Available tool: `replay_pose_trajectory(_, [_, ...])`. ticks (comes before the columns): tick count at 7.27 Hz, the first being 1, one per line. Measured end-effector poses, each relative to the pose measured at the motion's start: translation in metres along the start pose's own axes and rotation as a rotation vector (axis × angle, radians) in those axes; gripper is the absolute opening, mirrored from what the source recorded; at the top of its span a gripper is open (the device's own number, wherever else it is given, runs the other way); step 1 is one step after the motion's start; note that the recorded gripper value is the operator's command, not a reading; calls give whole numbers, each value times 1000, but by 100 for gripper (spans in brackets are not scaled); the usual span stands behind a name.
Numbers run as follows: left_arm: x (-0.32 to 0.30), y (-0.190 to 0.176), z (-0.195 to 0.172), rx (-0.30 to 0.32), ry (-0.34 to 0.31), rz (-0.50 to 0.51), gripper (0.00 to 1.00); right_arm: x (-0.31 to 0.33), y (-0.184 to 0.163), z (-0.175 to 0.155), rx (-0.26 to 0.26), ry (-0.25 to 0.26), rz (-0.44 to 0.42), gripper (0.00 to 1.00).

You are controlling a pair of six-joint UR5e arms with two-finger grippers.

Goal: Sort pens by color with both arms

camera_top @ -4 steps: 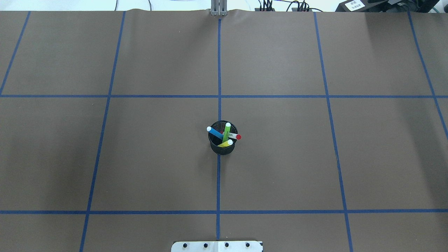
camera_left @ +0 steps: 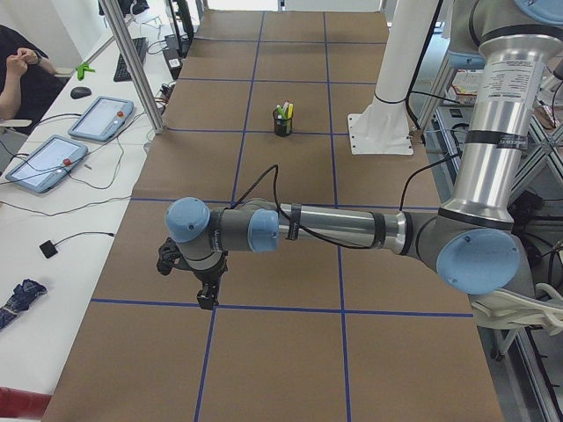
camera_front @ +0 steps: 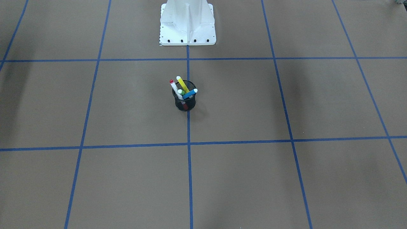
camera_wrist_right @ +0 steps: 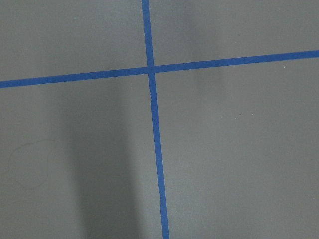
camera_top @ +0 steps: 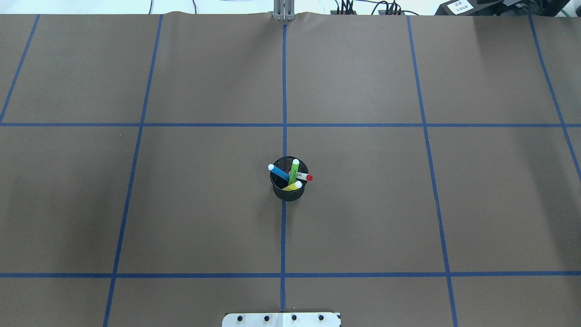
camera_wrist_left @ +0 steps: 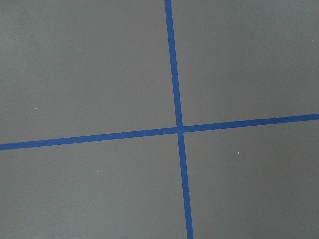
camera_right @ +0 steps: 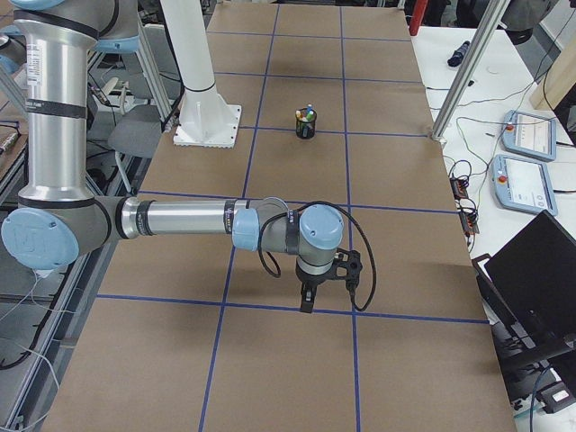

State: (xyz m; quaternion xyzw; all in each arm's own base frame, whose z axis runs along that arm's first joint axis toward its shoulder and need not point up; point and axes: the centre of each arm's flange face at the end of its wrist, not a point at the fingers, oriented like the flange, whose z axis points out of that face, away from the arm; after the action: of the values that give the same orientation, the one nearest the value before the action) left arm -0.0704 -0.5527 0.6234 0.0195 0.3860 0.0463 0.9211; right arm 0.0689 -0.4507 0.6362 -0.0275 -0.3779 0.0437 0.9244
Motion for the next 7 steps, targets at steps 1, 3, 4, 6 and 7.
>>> replay_pose_trajectory(1, [0,0,0,0,0,0,100,-1,-1,-1,1,0,-1,100])
replay_pose_trajectory(3, [0,0,0,1,1,3,100,-4,-4,-4,8,1,-7,100])
replay_pose_trajectory(4, [0,0,0,1,2,4,100,-5,-5,-5,10,1,-8,100])
replay_pose_trajectory(6, [0,0,0,0,2,4,100,-6,-6,-6,13,1,-12,100])
replay_pose_trajectory(7, [0,0,0,0,2,4,100,-8,-7,-7,15,1,-14,100])
